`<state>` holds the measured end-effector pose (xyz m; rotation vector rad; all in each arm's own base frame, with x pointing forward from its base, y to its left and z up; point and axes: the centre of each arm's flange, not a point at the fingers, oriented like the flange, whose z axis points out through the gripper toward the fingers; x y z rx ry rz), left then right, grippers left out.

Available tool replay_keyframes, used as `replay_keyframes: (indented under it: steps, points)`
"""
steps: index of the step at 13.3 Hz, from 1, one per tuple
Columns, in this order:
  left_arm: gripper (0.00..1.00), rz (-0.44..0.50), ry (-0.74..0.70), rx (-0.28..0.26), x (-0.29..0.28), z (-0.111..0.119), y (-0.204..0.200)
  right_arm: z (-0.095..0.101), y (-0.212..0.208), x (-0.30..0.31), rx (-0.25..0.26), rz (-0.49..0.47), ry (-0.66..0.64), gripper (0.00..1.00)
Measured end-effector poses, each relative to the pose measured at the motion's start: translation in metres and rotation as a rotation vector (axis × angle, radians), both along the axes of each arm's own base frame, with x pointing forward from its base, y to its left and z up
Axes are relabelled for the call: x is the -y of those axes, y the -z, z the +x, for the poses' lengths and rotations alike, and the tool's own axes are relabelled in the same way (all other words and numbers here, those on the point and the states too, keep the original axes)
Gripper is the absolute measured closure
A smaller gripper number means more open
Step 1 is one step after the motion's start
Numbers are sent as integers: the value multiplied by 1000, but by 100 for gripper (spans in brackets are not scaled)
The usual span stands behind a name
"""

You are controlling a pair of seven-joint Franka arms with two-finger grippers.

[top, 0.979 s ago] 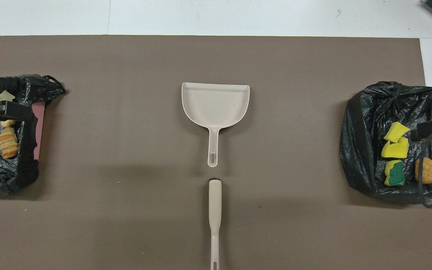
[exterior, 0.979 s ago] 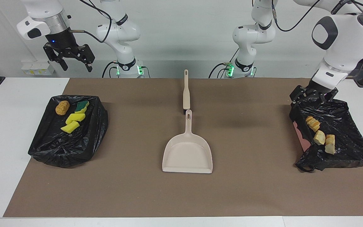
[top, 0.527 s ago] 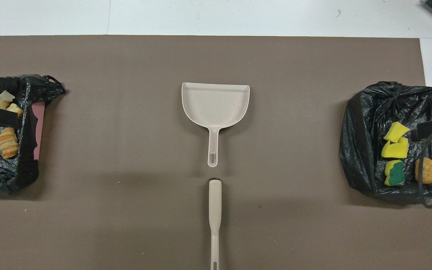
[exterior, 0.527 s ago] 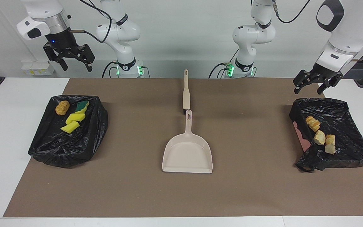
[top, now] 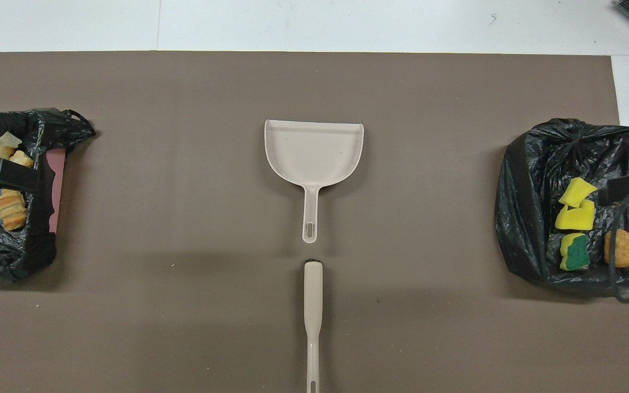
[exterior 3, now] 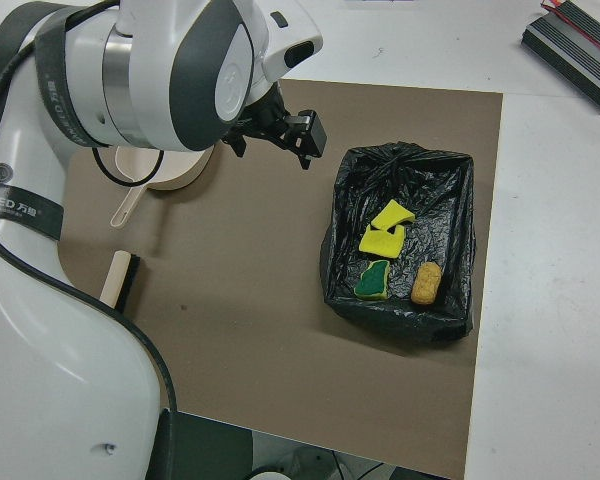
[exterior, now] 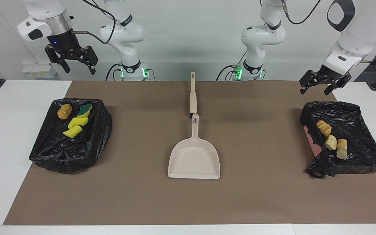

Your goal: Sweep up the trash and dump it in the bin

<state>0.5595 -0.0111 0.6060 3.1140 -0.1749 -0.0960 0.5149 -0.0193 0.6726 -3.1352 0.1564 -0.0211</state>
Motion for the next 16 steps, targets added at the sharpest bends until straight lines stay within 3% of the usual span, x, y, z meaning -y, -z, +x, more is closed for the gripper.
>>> replay_keyframes:
  steps: [4, 16]
  points:
    - [0, -2, 17, -9, 9, 16, -3, 0, 0, 0, 0, 0, 0, 0]
    - [0, 20, 38, -7, 8, 16, -6, 0, 0, 0, 0, 0, 0, 0]
